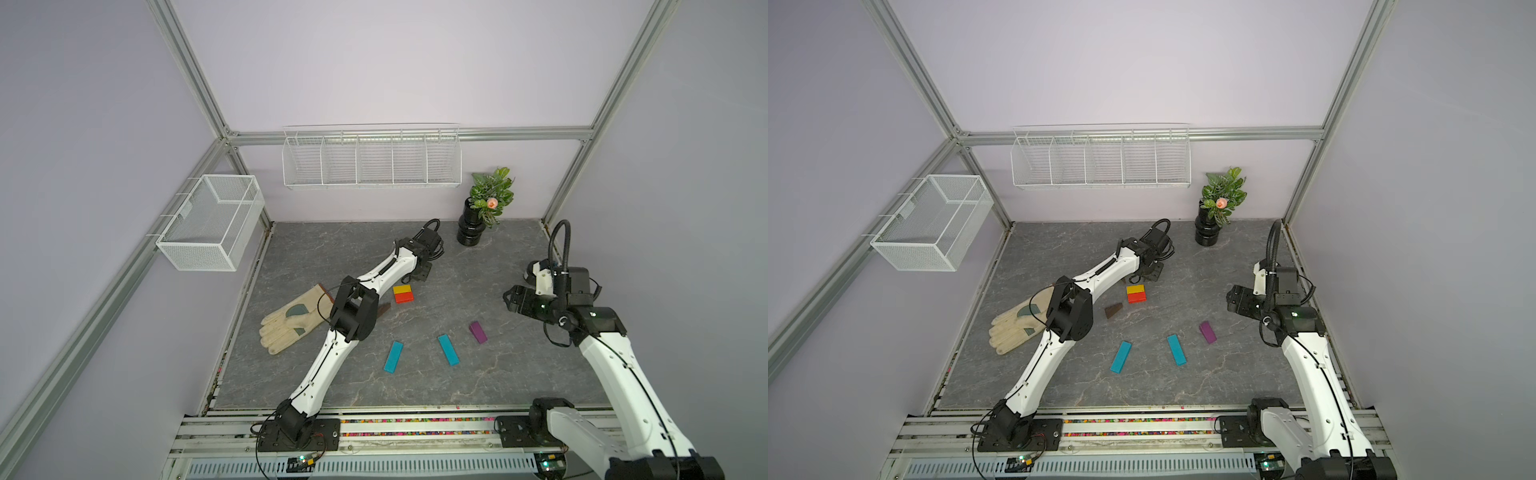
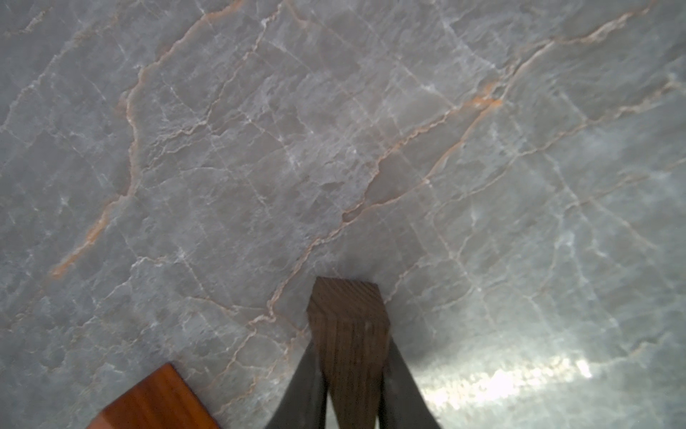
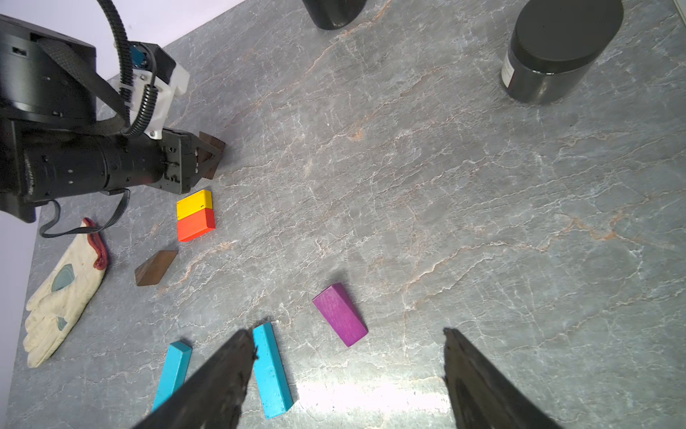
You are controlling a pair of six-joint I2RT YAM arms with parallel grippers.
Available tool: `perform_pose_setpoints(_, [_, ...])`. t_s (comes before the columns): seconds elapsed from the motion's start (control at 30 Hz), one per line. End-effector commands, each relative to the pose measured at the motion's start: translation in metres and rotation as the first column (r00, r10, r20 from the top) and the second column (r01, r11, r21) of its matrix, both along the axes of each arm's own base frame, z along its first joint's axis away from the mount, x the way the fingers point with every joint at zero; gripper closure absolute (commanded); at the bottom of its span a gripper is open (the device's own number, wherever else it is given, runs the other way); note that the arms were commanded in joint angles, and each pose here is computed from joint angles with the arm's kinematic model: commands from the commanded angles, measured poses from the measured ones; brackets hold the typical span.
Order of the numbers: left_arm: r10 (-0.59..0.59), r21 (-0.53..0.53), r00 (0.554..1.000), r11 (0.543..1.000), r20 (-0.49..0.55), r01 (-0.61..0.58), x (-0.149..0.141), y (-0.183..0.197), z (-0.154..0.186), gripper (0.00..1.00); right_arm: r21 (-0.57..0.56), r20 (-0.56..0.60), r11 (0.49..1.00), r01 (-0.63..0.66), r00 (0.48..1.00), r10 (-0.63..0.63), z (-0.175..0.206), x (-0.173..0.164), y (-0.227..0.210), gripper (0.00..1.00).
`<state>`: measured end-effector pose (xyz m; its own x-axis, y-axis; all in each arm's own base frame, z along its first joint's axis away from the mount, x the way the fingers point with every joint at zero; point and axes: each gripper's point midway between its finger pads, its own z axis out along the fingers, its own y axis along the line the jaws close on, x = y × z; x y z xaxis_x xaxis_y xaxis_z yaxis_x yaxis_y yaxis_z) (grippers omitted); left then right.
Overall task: Assemble a small pinwheel with building blocks
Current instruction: Assemble the building block at the center of the board.
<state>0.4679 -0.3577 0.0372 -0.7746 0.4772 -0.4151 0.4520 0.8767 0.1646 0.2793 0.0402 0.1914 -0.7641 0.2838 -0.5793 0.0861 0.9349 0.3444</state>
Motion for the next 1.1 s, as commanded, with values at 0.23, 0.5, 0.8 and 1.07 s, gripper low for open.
perform_pose_setpoints(0.23, [-0.014, -0.074, 1.0, 0.997, 0.024, 0.016, 0.002, -0.01, 0.025, 0.61, 0.01, -0.027, 1.0, 0.005, 1.0, -0.004, -0.008, -0.004, 0.0, 0.17])
perform_pose_setpoints(0.5, [0.037, -0.086, 0.999, 0.996, 0.02, -0.036, 0.001, 0.0, 0.03, 0.58, 0.011, -0.026, 1.0, 0.006, 1.0, -0.005, -0.008, -0.004, 0.0, 0.17])
perform_pose_setpoints(0.8, [0.066, -0.128, 0.997, 0.989, -0.047, -0.071, -0.011, 0.0, 0.021, 0.58, 0.016, -0.02, 1.0, 0.008, 1.0, -0.007, -0.007, -0.004, 0.0, 0.17])
perform_pose_setpoints(1.07, [0.066, -0.143, 0.995, 0.987, -0.07, -0.075, -0.014, -0.002, 0.018, 0.68, 0.014, -0.038, 1.0, 0.01, 0.999, -0.009, -0.015, -0.008, 0.0, 0.17])
